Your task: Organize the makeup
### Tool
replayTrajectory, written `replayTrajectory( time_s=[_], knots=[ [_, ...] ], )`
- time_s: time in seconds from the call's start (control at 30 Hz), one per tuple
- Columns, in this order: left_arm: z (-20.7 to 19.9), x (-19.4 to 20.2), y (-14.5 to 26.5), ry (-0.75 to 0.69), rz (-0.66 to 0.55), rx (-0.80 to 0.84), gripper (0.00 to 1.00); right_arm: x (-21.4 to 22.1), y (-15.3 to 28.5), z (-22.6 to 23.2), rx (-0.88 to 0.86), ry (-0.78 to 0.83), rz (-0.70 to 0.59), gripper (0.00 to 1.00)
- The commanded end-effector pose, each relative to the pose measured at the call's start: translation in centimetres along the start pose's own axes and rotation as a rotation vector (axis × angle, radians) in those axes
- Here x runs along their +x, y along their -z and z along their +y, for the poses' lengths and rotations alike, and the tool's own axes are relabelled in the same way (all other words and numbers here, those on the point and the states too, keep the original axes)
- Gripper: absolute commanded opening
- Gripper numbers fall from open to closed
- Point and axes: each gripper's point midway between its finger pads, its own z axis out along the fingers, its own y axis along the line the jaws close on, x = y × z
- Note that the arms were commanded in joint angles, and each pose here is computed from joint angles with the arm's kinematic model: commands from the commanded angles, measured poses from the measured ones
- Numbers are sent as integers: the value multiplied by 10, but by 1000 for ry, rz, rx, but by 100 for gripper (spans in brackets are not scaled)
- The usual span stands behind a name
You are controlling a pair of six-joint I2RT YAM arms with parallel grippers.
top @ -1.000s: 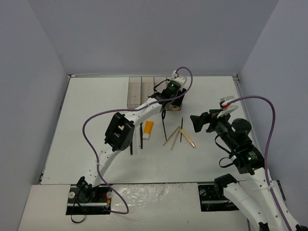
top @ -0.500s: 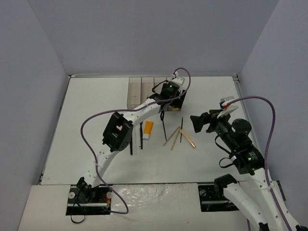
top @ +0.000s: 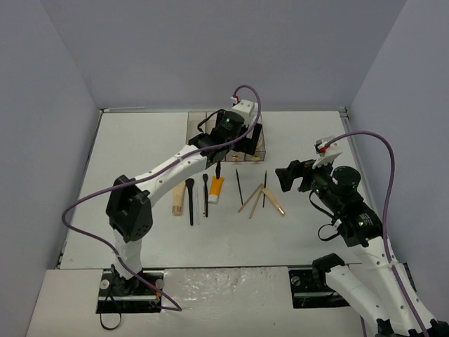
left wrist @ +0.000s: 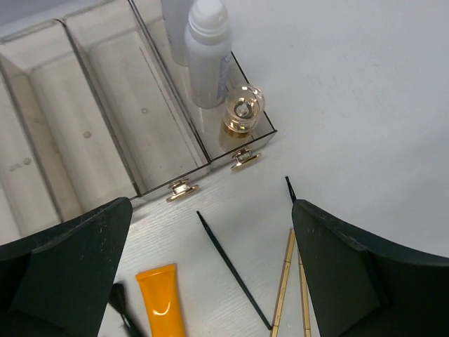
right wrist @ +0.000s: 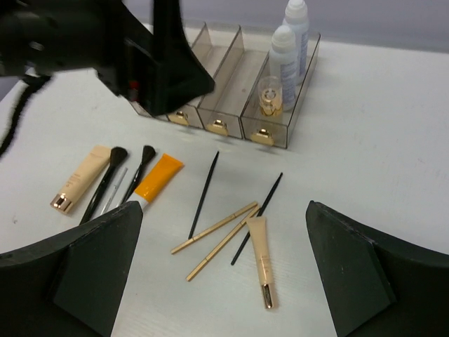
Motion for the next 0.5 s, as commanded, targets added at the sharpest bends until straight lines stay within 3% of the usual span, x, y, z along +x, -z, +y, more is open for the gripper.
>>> replayTrajectory(
  time_s=[0.0, 0.33, 0.47],
  knots=[
    [27, -36, 68, 27, -87, -76, 97, 5, -19, 0, 17, -51, 79, 100],
    [132, 23, 169, 101, 41, -251, 97, 95, -56, -19, 115, -169, 371, 100],
    [152, 42, 197, 103, 89, -262, 97, 126, -61, -25, 152, -185, 460, 100]
  ],
)
